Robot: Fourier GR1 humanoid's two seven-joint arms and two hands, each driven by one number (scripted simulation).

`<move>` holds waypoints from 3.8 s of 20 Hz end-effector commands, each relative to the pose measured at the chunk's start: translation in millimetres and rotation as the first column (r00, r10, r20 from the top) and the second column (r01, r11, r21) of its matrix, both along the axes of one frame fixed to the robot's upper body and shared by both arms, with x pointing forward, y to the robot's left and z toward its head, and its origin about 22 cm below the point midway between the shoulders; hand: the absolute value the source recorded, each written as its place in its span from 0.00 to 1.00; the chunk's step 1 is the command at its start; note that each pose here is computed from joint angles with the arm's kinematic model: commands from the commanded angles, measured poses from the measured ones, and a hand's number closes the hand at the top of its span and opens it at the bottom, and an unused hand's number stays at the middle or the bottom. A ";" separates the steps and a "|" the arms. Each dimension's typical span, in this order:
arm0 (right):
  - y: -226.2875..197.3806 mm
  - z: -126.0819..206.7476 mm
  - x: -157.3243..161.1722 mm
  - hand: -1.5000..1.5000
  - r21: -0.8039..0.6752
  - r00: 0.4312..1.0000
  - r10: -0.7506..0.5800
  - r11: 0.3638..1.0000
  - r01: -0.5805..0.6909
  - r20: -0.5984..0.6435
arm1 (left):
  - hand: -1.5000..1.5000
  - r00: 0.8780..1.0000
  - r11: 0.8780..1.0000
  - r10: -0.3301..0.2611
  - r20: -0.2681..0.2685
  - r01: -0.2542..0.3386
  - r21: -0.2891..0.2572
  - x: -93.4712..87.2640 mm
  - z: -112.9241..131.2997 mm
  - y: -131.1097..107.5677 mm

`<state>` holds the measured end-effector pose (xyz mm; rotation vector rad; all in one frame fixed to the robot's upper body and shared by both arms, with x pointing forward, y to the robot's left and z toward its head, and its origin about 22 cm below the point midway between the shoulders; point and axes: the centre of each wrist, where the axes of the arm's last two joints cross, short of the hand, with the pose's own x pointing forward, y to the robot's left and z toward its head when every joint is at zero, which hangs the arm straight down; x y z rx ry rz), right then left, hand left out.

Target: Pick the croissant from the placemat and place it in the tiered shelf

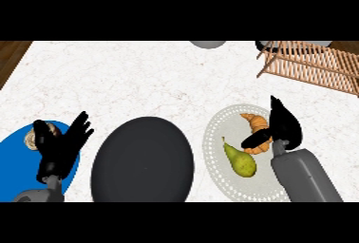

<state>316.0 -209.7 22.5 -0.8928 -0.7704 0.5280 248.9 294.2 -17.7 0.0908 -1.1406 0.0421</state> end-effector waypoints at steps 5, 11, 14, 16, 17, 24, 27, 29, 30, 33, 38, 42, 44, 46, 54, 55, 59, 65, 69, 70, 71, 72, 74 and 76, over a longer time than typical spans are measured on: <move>-25.3 -14.1 18.8 0.00 0.006 0.999 0.032 0.999 -0.032 0.025 | 0.50 1.000 1.000 -0.006 -0.015 0.006 0.001 -5.0 9.1 7.5; 8.9 -31.2 7.1 1.00 0.011 0.957 0.265 0.964 -0.266 -0.118 | 0.50 0.999 1.000 -0.004 -0.038 0.004 0.001 -10.6 -15.3 4.8; 36.2 -34.0 2.2 1.00 0.064 0.963 0.267 0.962 -0.264 -0.043 | 0.50 0.999 1.000 0.003 -0.035 -0.003 -0.003 6.0 -22.0 3.9; 16.7 -19.4 7.3 1.00 0.048 0.964 0.265 0.963 -0.264 -0.011 | 0.50 1.000 1.000 -0.014 -0.022 0.015 0.001 4.2 -2.0 -15.9; 42.5 -34.0 -3.7 1.00 0.066 0.964 0.267 0.961 -0.267 0.011 | 0.50 0.999 1.000 0.016 -0.030 -0.016 0.003 5.7 -17.0 8.0; -18.2 4.3 0.7 1.00 0.113 0.872 0.468 0.868 -0.484 0.142 | 0.50 1.000 1.000 0.008 -0.026 -0.008 -0.009 -6.0 -18.5 -2.9; -65.3 28.1 5.3 1.00 0.151 0.825 0.517 0.818 -0.554 0.226 | 0.50 1.000 1.000 0.009 -0.030 -0.009 -0.003 -4.5 -18.4 2.6; -79.3 52.5 -1.0 1.00 0.170 0.810 0.458 0.823 -0.542 0.366 | 0.50 1.000 1.000 0.016 -0.026 -0.016 0.005 -6.1 -7.6 4.3; -70.9 66.2 -4.9 1.00 0.118 0.791 0.477 0.824 -0.554 0.383 | 0.50 0.999 1.000 0.021 -0.038 -0.021 -0.009 0.9 -14.7 -1.4; -62.5 114.6 -10.0 1.00 0.077 0.770 0.410 0.859 -0.506 0.488 | 0.50 0.999 1.000 0.025 -0.035 -0.025 -0.009 -7.2 -10.7 2.1; -90.7 188.3 -31.5 1.00 0.010 0.721 0.299 0.920 -0.391 0.625 | 0.50 0.999 0.999 0.039 -0.036 -0.039 -0.005 -5.5 -13.0 23.8; -98.2 240.8 -57.5 1.00 -0.004 0.728 0.254 0.945 -0.327 0.637 | 0.50 0.999 1.000 0.024 -0.034 -0.024 0.005 -6.2 -16.4 1.0; -122.5 258.6 -52.1 1.00 0.017 0.734 0.205 0.959 -0.283 0.647 | 0.50 0.999 1.000 0.002 -0.038 -0.002 0.002 -8.2 -5.7 18.0; -135.4 283.6 -52.3 1.00 0.010 0.732 0.193 0.965 -0.264 0.654 | 0.50 1.000 1.000 0.005 -0.024 -0.005 0.005 2.0 3.4 21.6; -182.3 334.7 -17.9 1.00 0.086 0.735 0.057 0.984 -0.155 0.676 | 0.50 1.000 1.000 -0.007 -0.025 0.007 -0.014 -9.1 -11.5 0.2; -179.9 322.4 -9.0 1.00 0.070 0.739 0.071 0.985 -0.158 0.670 | 0.50 1.000 1.000 0.002 -0.030 -0.002 0.001 0.2 -4.8 3.8; -215.1 350.8 0.1 1.00 0.078 0.729 0.043 0.988 -0.132 0.683 | 0.50 0.999 1.000 -0.005 -0.037 0.005 0.016 -2.6 -8.6 3.5; -243.4 336.7 25.8 1.00 0.068 0.737 0.055 0.988 -0.136 0.674 | 0.50 0.999 0.999 -0.030 -0.037 0.030 -0.012 0.8 -4.7 -10.0; -262.0 341.7 29.3 1.00 0.056 0.762 0.090 0.985 -0.163 0.641 | 0.50 0.999 0.999 -0.040 -0.011 0.040 -0.013 -4.7 -7.1 -2.9; -246.5 328.3 42.1 1.00 0.018 0.760 0.142 0.980 -0.197 0.634 | 0.50 1.000 1.000 -0.008 -0.028 0.008 -0.001 2.3 -14.4 6.7; -263.8 329.8 35.4 1.00 0.009 0.759 0.143 0.981 -0.191 0.635 | 0.50 0.999 0.999 -0.033 -0.015 0.033 0.002 6.2 3.9 -3.1; -255.9 313.4 46.7 1.00 -0.013 0.774 0.163 0.981 -0.196 0.612 | 0.50 1.000 1.000 -0.021 -0.017 0.021 0.005 0.5 -7.8 -21.3; -257.8 306.4 53.5 1.00 -0.012 0.766 0.161 0.980 -0.197 0.622 | 0.50 0.999 0.999 -0.034 -0.013 0.034 -0.008 12.3 3.6 -19.1; -265.6 309.2 50.9 1.00 -0.015 0.777 0.157 0.982 -0.187 0.609 | 0.50 0.999 1.000 -0.031 -0.039 0.031 0.003 18.8 -0.4 -12.0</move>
